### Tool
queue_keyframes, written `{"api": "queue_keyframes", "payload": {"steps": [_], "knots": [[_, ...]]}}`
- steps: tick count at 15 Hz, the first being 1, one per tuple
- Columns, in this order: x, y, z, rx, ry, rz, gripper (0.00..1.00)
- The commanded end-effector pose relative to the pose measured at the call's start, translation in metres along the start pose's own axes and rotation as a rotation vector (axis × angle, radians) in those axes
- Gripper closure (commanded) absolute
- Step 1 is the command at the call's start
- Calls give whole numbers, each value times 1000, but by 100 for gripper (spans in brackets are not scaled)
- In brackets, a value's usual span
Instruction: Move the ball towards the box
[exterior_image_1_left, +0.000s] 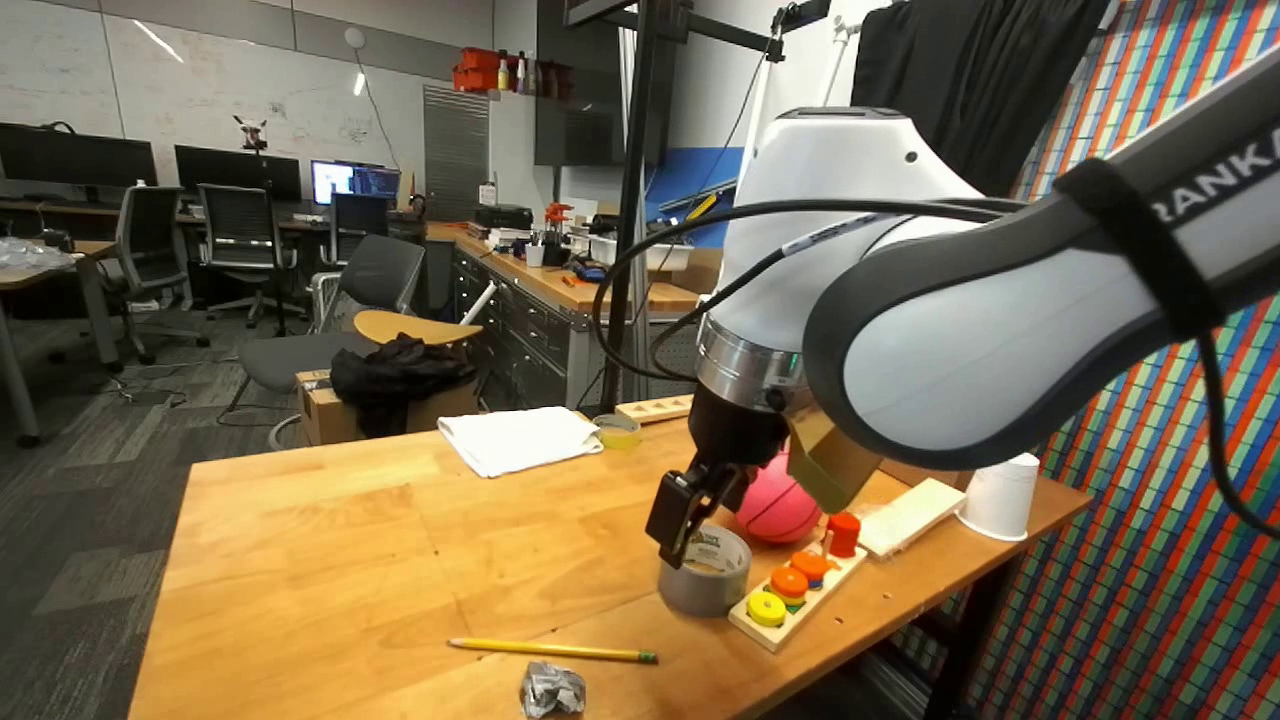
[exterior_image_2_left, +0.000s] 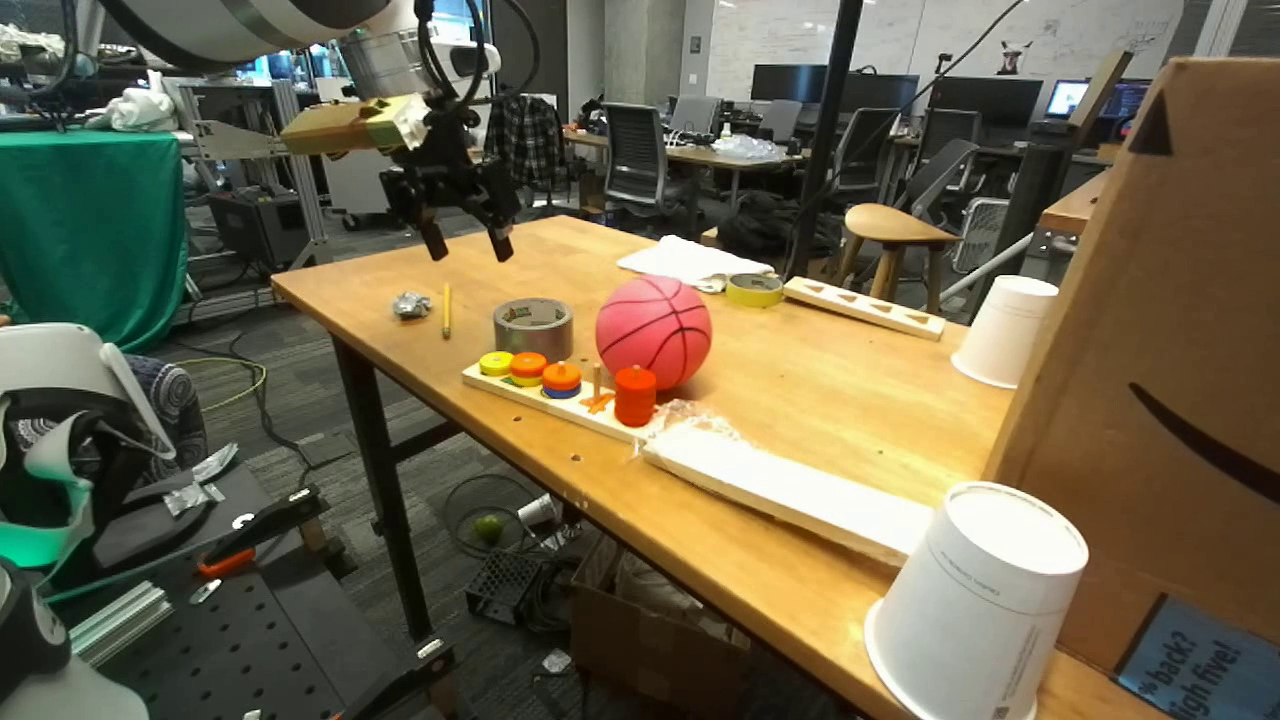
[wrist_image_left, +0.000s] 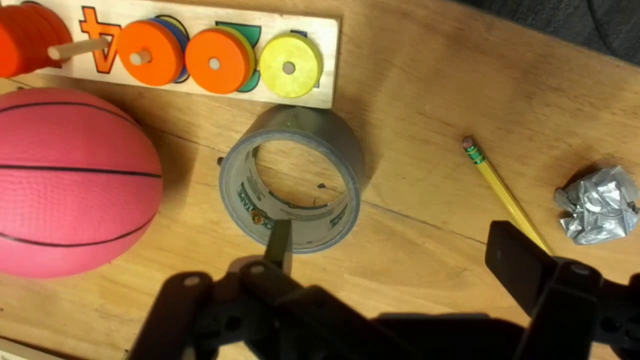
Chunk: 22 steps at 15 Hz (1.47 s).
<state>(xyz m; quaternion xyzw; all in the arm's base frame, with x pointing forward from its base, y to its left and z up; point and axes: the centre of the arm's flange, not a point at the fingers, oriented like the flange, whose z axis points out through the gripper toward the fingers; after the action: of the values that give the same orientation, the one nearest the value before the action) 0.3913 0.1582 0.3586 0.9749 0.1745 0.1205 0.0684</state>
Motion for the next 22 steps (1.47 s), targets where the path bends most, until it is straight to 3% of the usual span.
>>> {"api": "queue_keyframes", "payload": {"steps": [1, 6, 8, 10, 14, 18, 22], "knots": [[29, 18, 18, 6, -10, -32, 0], [42, 59, 52, 30, -108, -14, 0], [38, 103, 44, -75, -121, 31, 0], [18, 142, -5, -154, -16, 75, 0], [-42, 130, -54, -322, 87, 4, 0], [-61, 103, -41, -479, 156, 103, 0], [-69, 47, -21, -324, 122, 146, 0]]}}
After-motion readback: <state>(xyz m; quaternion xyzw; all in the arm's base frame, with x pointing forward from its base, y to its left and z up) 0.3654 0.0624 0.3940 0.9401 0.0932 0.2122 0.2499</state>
